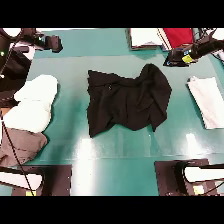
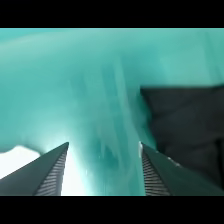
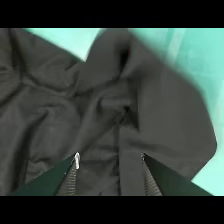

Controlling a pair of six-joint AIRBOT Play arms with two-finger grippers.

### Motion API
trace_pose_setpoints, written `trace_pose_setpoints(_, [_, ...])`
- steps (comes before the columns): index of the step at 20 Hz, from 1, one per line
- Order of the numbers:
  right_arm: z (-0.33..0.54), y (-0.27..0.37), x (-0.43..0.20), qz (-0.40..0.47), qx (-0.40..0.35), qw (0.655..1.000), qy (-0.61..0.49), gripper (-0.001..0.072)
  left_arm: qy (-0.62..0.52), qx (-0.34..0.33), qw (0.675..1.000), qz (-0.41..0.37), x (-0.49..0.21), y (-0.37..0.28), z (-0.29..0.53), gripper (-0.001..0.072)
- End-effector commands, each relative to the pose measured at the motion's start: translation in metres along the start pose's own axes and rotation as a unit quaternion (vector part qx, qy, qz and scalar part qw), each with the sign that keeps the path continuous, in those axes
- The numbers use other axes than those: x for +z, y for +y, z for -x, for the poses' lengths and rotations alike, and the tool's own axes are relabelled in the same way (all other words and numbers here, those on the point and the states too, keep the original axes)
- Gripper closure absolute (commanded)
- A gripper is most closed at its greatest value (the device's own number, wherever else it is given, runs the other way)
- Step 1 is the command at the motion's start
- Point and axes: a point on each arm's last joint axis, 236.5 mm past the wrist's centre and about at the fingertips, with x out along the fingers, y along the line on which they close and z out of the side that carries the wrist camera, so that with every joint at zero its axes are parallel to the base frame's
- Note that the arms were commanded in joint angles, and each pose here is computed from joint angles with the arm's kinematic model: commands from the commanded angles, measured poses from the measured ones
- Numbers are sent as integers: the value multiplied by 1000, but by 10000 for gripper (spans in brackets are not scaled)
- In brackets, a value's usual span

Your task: Fold the shirts.

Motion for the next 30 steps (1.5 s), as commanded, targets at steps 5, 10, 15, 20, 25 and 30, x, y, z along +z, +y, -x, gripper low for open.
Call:
trace_pose_setpoints(5, [20, 10, -68, 1, 3, 999, 48, 264, 149, -64, 985, 57, -102, -28, 14, 177])
trace_pose_setpoints(10, [20, 17, -115, 5, 5, 999, 48, 264, 245, -105, 961, 79, -233, -76, 4, 177])
trace_pose_setpoints(15, [22, 29, -126, -5, 28, 999, 39, 264, 303, -173, 930, 119, -321, -138, 14, 177])
trace_pose_setpoints(20, [22, 32, -127, -1, 30, 999, 40, 264, 328, -217, 912, 116, -362, -190, 20, 176])
trace_pose_setpoints(25, [22, 32, -127, -1, 30, 999, 40, 264, 338, -222, 909, 99, -377, -206, 25, 177])
trace_pose_setpoints(30, [22, 43, -124, -9, 55, 998, 34, 264, 329, -215, 913, 106, -377, -204, 13, 177])
